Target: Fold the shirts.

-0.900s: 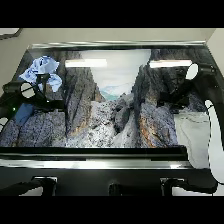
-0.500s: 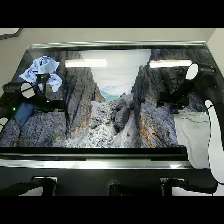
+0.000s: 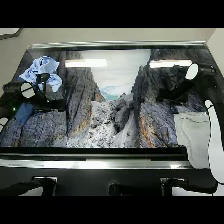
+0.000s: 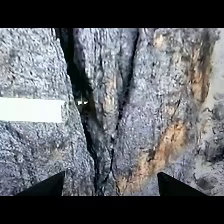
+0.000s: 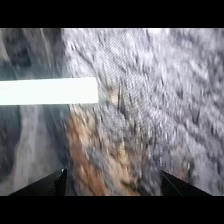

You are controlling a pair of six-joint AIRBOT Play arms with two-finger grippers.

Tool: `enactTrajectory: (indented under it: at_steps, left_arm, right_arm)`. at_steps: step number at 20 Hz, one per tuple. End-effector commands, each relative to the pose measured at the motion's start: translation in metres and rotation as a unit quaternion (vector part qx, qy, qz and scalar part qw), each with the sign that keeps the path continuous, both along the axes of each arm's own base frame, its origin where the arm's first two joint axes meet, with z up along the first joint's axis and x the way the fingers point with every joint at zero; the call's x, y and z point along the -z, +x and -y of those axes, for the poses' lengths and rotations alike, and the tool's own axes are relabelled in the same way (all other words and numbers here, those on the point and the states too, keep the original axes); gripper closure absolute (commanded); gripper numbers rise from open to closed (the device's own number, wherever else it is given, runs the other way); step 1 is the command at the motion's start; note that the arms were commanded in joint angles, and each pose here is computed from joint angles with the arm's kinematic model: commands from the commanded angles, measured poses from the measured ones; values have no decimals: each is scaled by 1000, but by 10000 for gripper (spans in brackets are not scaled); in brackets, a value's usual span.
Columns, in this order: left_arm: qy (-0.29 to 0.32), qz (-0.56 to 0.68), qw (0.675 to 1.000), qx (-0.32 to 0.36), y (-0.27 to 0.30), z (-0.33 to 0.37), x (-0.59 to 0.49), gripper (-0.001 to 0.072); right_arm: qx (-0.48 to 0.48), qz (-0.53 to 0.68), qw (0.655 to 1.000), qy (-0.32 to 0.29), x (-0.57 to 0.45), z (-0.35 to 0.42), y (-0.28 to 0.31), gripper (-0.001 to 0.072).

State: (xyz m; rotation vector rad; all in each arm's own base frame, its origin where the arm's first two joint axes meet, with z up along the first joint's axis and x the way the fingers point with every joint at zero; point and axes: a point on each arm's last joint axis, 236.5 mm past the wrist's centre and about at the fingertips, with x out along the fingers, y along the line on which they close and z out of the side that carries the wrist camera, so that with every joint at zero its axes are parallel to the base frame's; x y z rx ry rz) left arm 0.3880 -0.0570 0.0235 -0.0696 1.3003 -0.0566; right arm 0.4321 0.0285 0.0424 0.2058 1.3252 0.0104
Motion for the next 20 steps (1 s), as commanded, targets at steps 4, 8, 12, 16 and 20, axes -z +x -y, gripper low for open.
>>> enactTrajectory:
  at_steps: [4,8,12,16,20]
  left_arm:
    - [-24,106,993,-35,50,0,-25,-13]
    - [-156,139,949,-236,87,-84,-62,-13]
    - [-234,125,857,-441,49,-227,-29,-13]
    - [-233,124,790,-553,7,-288,32,-13]
    - [-274,163,753,-576,39,-289,61,-13]
  right_arm:
    - [14,97,995,0,-14,2,45,8]
    - [7,50,999,1,4,0,31,14]
    - [-24,-14,1000,15,16,-10,3,17]
    - [-25,-3,999,46,12,-24,7,17]
    - [-24,4,998,65,9,-33,10,18]
